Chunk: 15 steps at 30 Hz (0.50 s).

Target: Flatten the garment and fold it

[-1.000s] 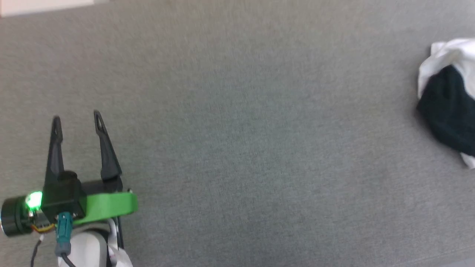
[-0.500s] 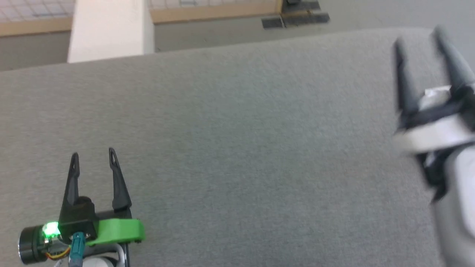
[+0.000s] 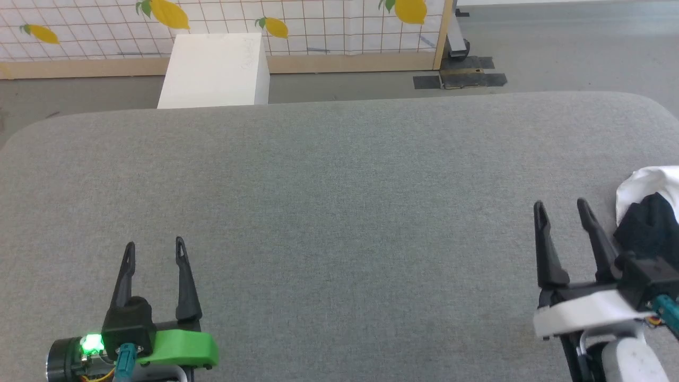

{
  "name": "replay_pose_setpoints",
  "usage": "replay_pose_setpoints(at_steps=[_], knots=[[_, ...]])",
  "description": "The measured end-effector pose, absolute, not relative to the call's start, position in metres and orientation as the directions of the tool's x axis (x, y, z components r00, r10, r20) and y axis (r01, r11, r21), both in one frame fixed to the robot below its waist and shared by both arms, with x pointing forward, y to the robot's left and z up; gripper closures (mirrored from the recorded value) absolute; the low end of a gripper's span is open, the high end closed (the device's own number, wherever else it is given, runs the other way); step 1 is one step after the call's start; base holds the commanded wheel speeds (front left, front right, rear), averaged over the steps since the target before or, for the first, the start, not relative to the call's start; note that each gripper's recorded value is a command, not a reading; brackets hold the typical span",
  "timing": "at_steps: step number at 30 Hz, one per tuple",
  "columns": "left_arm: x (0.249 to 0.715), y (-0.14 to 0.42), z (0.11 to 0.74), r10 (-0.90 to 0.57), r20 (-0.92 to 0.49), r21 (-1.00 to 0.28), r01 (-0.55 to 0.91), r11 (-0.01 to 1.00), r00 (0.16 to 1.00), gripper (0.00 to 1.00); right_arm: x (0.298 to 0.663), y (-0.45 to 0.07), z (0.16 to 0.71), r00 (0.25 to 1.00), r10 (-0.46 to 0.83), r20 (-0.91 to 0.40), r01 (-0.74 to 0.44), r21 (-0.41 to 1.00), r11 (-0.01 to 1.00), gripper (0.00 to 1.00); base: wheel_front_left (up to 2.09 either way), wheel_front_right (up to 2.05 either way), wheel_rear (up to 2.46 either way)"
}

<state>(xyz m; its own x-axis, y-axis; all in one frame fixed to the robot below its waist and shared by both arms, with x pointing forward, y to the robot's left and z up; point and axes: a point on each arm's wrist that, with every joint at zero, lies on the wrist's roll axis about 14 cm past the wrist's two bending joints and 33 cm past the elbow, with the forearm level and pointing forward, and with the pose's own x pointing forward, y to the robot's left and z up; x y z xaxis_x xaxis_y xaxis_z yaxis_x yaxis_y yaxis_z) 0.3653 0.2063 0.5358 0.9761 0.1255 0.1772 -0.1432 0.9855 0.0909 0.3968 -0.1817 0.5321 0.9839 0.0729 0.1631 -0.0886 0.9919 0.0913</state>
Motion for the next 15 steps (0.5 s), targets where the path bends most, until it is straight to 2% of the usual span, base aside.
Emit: replay_pose_setpoints(at_steps=[4,5,15], knots=[[0.3655,0.2038,0.5345,0.115,0.171,0.062,-0.128,0.99,0.978,0.0,0.3867,-0.1807,0.5253,0.987,0.066,0.146,-0.081,0.1,0.992,0.0,0.0,0.0,0.0],[0.3658,0.203,0.5346,0.112,0.171,0.054,-0.123,0.991,0.979,1.0,0.3856,-0.1818,0.5254,0.987,0.06,0.146,-0.075,0.103,0.992,1.0,0.0,0.0,0.0],[0.3658,0.202,0.5338,0.108,0.162,0.053,-0.118,0.992,0.981,1.0,0.3851,-0.1813,0.5251,0.988,0.062,0.139,-0.077,0.103,0.992,1.0,0.0,0.0,0.0]])
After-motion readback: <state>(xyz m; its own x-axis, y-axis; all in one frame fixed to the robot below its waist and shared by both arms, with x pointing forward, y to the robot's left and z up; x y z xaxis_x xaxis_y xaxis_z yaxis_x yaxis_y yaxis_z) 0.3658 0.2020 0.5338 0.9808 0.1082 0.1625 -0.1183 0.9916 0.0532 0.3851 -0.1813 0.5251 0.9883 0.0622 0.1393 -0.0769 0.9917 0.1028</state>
